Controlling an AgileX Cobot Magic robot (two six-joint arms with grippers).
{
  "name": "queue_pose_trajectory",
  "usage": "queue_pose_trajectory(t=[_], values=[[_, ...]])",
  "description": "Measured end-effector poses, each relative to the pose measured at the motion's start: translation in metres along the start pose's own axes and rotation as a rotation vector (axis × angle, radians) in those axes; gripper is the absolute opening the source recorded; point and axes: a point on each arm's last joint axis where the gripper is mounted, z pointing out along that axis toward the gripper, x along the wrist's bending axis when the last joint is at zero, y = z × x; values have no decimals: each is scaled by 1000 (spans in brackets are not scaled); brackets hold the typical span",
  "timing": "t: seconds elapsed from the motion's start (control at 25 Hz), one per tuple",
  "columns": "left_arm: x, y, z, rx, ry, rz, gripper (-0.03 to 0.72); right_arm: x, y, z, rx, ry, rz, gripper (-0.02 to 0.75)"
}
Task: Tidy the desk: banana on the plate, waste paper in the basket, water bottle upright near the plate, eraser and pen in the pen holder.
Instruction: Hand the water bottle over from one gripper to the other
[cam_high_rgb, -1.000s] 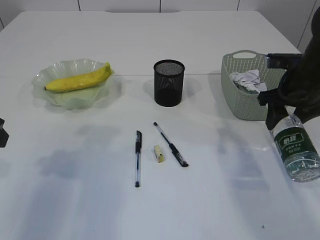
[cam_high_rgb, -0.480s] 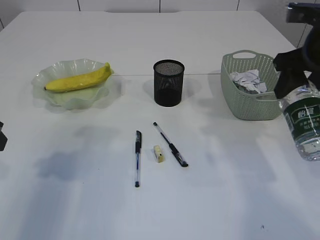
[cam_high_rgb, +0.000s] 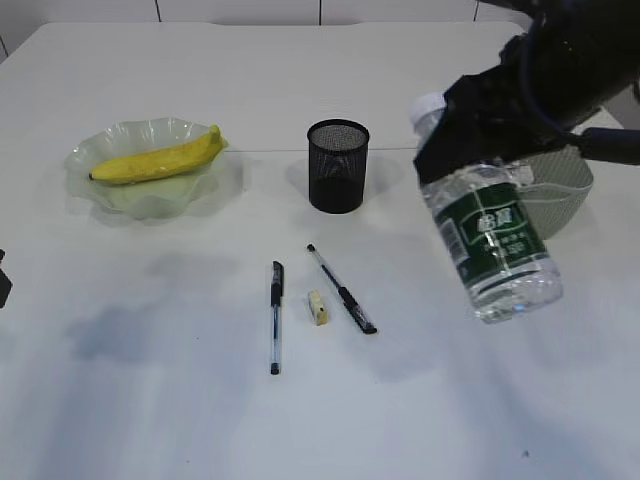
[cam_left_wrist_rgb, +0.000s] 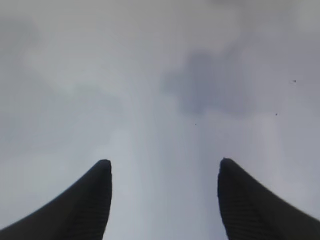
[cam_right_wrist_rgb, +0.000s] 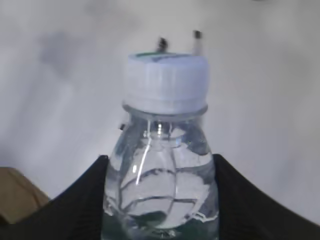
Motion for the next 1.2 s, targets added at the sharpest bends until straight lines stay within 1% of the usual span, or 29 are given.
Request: queue_pose_trajectory(t=[0.12, 0.24, 0.36, 0.56, 0.68, 0.8, 0.96, 1.08, 1.2], values=[[0, 0, 0, 2, 0, 0, 464, 19, 7, 0, -81, 155, -118, 419], [0, 0, 0, 2, 0, 0, 464, 32, 14, -4, -177, 278, -203, 419], [0, 0, 0, 2, 0, 0, 464, 40, 19, -8, -264, 356, -286, 419], [0, 0, 0, 2, 0, 0, 449, 50, 26, -15, -406, 451, -415, 419], [0, 0, 0, 2, -1, -2, 447, 58, 29, -21, -492, 523, -480, 419], [0, 1, 0, -6, -4, -4, 446, 63, 32, -26, -563, 573, -518, 419], [-1, 6, 0, -63, -15, -5, 446, 65, 34, -29, -611, 596, -541, 419], [-3, 15, -1, -161, -33, -5, 446, 65, 34, -30, -622, 597, -554, 419], [-5, 26, -4, -295, -61, -10, 446, 66, 34, -30, -626, 596, -565, 419]])
